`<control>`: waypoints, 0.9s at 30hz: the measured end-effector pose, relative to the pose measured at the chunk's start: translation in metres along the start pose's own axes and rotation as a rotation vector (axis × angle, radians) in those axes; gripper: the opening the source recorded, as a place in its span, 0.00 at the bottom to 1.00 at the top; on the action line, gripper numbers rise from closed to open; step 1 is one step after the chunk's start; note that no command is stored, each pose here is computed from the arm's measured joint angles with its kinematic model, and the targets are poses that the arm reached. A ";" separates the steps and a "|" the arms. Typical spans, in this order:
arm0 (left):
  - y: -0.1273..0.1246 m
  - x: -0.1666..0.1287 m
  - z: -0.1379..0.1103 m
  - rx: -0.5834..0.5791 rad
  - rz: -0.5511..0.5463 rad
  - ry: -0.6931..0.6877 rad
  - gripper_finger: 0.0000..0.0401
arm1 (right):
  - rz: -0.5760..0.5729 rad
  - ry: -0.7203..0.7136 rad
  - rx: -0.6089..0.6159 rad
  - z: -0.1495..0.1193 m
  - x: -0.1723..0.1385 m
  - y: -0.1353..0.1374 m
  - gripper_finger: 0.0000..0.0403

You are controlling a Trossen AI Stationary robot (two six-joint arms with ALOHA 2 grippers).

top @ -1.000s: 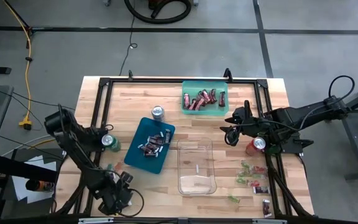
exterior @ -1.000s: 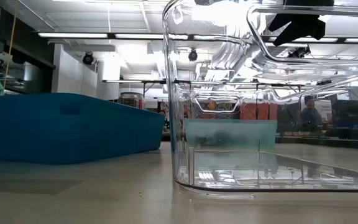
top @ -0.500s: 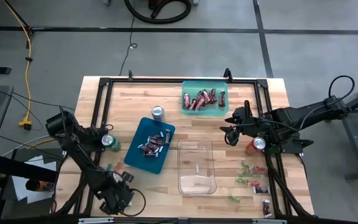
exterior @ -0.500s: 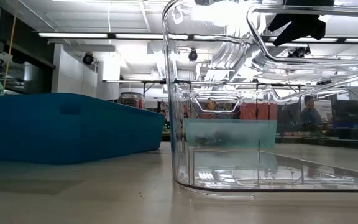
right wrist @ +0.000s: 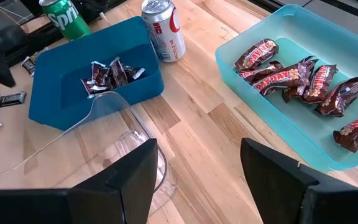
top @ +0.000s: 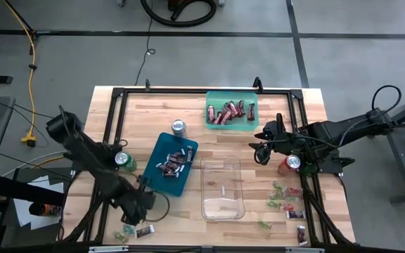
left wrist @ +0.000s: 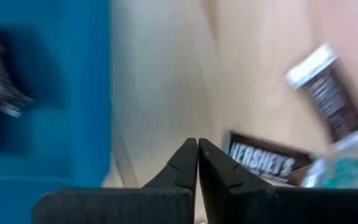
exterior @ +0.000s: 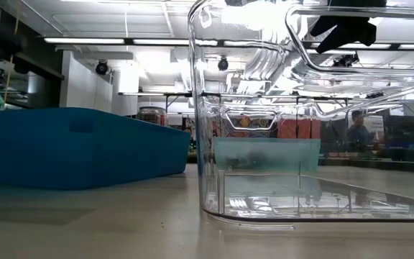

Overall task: Sort candy
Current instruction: Put the chocolate bar into the blue bin

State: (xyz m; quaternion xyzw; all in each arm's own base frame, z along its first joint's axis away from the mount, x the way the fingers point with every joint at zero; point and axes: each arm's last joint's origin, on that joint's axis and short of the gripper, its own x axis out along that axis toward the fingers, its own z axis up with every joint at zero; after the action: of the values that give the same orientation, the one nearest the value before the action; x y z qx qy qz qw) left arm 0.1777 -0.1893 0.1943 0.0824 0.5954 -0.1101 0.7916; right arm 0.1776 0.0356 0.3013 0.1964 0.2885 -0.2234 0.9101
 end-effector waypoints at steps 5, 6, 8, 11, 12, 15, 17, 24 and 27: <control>0.017 -0.034 0.002 -0.067 -0.071 -0.119 0.00 | 0.000 0.000 -0.001 0.000 0.000 0.000 0.56; 0.018 -0.039 0.001 -0.069 -0.092 -0.130 0.00 | 0.000 0.000 0.000 0.000 0.000 0.000 0.56; 0.017 -0.043 0.001 -0.084 -0.130 -0.137 0.00 | -0.001 0.001 -0.007 0.000 0.000 0.000 0.56; 0.015 -0.041 0.001 -0.209 -0.149 -0.114 0.01 | -0.001 0.001 -0.008 0.000 0.000 0.000 0.56; 0.014 -0.039 0.001 -0.270 -0.152 -0.099 0.02 | -0.001 0.001 -0.009 0.000 0.000 0.000 0.56; 0.010 -0.031 0.001 -0.458 -0.170 -0.038 0.07 | -0.002 0.002 -0.009 0.000 0.000 0.000 0.56; 0.006 -0.028 0.001 -0.589 -0.176 -0.012 0.13 | -0.002 0.002 -0.015 0.000 0.000 0.000 0.56; -0.013 -0.018 0.000 -1.001 -0.205 0.040 0.43 | -0.019 0.021 -0.042 -0.002 0.000 -0.002 0.56; -0.018 -0.013 -0.001 -1.073 -0.198 0.059 0.56 | -0.031 0.035 -0.052 -0.004 0.000 -0.003 0.56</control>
State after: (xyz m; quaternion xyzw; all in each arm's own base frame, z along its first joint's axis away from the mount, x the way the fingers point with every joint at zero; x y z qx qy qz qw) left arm 0.1684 -0.2055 0.2065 -0.3865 0.5949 0.1373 0.6912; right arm 0.1742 0.0346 0.2978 0.1719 0.3132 -0.2263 0.9062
